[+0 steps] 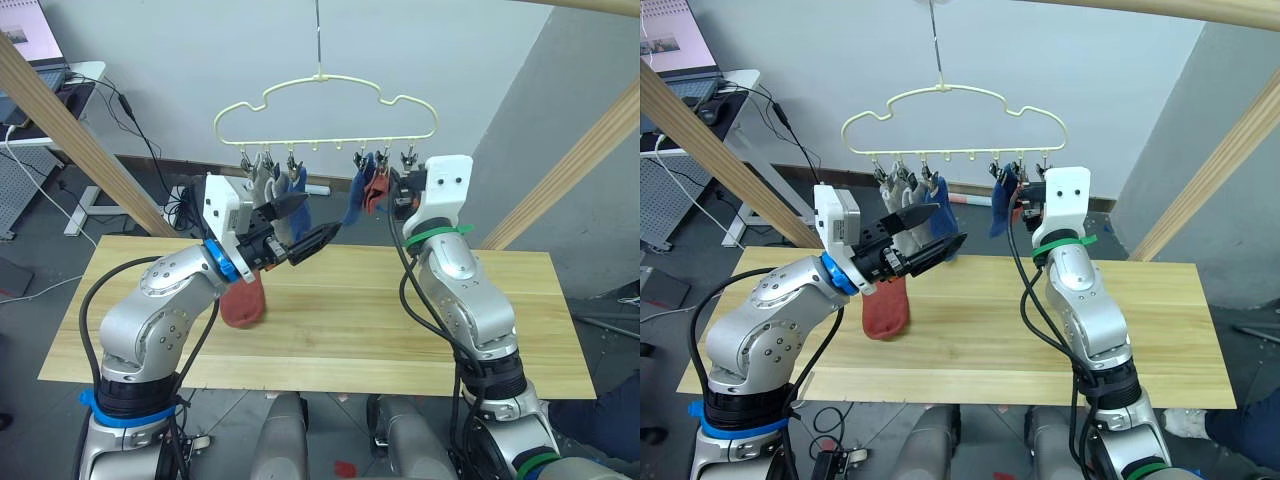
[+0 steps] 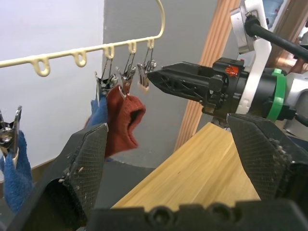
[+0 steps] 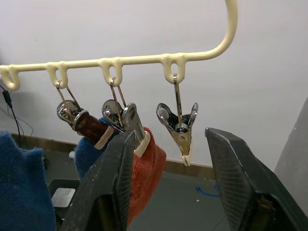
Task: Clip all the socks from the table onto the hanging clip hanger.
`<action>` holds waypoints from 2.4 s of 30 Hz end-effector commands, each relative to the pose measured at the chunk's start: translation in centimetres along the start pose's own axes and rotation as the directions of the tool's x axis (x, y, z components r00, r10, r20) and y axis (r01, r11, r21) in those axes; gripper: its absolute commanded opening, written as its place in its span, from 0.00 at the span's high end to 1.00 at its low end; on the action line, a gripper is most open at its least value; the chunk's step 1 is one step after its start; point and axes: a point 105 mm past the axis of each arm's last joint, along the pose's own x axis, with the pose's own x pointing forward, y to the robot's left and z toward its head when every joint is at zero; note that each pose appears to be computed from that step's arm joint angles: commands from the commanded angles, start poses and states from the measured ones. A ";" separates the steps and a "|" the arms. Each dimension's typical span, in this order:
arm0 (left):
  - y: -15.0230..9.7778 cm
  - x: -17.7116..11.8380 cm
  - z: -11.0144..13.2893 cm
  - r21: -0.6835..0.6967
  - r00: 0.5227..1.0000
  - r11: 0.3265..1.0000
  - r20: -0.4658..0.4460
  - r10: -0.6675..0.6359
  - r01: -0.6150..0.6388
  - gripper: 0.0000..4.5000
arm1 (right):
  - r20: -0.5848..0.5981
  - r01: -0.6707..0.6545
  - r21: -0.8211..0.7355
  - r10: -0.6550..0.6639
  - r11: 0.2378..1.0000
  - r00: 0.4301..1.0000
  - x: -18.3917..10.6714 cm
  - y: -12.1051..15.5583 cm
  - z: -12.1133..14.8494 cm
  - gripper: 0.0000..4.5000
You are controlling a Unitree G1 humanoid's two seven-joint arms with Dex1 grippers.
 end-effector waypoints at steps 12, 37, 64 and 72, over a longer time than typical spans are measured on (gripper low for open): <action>-1.5 0.4 1.7 0.042 0.997 0.998 0.061 -0.045 0.042 0.03 | 0.091 0.014 0.000 -0.014 1.000 0.996 1.3 -0.3 2.2 0.46; -1.7 0.6 1.5 0.020 0.998 0.999 0.058 -0.033 0.032 0.03 | 0.078 -0.033 -0.024 0.035 0.999 0.996 1.6 -0.3 2.1 1.00; 13.3 -8.5 -18.2 0.209 0.615 0.782 -0.514 0.598 -0.587 0.03 | -0.368 -0.326 0.186 0.374 0.927 0.851 0.2 -4.7 2.0 1.00; 10.2 -8.9 -21.2 0.186 0.626 0.900 -0.663 0.410 -0.393 0.35 | -0.374 -0.307 0.193 0.359 0.932 0.855 0.1 -5.0 1.9 1.00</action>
